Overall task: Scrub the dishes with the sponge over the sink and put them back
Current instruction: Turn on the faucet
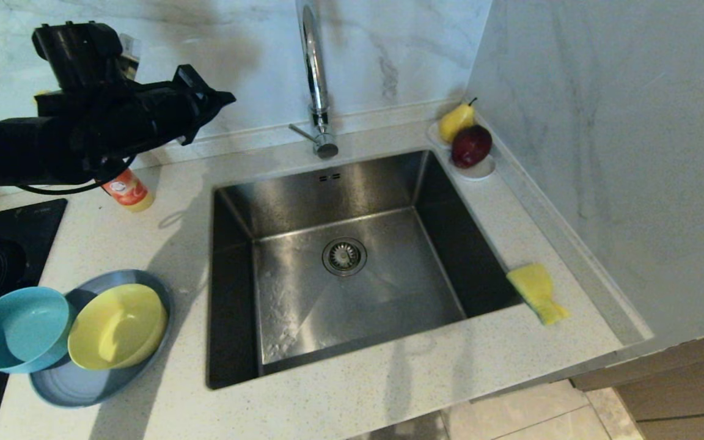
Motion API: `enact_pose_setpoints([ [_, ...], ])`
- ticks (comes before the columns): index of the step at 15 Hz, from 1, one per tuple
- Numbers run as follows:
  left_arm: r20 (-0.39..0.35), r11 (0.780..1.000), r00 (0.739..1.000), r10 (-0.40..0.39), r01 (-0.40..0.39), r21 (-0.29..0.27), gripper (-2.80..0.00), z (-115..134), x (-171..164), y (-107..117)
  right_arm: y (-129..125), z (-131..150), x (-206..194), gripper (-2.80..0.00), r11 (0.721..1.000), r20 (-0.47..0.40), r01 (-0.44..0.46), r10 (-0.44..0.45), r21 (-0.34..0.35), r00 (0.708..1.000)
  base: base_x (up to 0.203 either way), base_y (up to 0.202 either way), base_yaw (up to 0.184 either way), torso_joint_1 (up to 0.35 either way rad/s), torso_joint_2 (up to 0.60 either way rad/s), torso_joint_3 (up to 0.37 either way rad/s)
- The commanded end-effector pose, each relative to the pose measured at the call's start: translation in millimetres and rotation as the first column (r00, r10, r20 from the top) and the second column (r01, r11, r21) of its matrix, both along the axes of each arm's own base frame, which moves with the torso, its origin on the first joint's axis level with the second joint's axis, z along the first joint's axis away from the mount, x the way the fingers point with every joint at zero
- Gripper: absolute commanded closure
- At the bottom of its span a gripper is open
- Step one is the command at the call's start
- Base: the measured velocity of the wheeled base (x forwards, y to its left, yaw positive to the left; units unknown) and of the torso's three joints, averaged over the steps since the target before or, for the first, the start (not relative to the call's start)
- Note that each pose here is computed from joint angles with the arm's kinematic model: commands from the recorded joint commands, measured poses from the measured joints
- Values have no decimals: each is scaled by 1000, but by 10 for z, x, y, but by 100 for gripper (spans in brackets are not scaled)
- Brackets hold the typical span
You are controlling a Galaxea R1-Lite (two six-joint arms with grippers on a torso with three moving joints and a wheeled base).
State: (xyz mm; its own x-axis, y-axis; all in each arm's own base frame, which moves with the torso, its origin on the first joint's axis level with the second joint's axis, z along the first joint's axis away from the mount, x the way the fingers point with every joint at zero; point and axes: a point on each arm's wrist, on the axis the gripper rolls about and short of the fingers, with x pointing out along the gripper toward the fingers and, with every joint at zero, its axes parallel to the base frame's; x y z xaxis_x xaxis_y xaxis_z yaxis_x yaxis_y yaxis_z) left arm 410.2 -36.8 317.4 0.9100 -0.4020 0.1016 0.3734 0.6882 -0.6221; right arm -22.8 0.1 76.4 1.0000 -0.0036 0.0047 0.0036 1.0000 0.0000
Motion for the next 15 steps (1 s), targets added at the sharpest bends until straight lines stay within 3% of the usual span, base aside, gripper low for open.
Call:
enact_pose_setpoints([
  [1,-43,1000,999,-8,7,-13,0,-309,331,-47,0,0,0,0,1000,0,-1,1,0,1000,0,0,0,0,0,0],
  [7,51,997,998,-32,35,-65,0,-451,570,-125,0,0,0,0,1000,0,-1,1,0,1000,0,0,0,0,0,0],
  [10,50,991,997,-62,68,-112,0,-422,555,-144,0,0,0,0,1000,0,-1,1,0,1000,0,0,0,0,0,0],
  [15,63,985,992,-105,113,-134,0,-435,561,-237,0,0,0,0,1000,0,-1,1,0,1000,0,0,0,0,0,0],
])
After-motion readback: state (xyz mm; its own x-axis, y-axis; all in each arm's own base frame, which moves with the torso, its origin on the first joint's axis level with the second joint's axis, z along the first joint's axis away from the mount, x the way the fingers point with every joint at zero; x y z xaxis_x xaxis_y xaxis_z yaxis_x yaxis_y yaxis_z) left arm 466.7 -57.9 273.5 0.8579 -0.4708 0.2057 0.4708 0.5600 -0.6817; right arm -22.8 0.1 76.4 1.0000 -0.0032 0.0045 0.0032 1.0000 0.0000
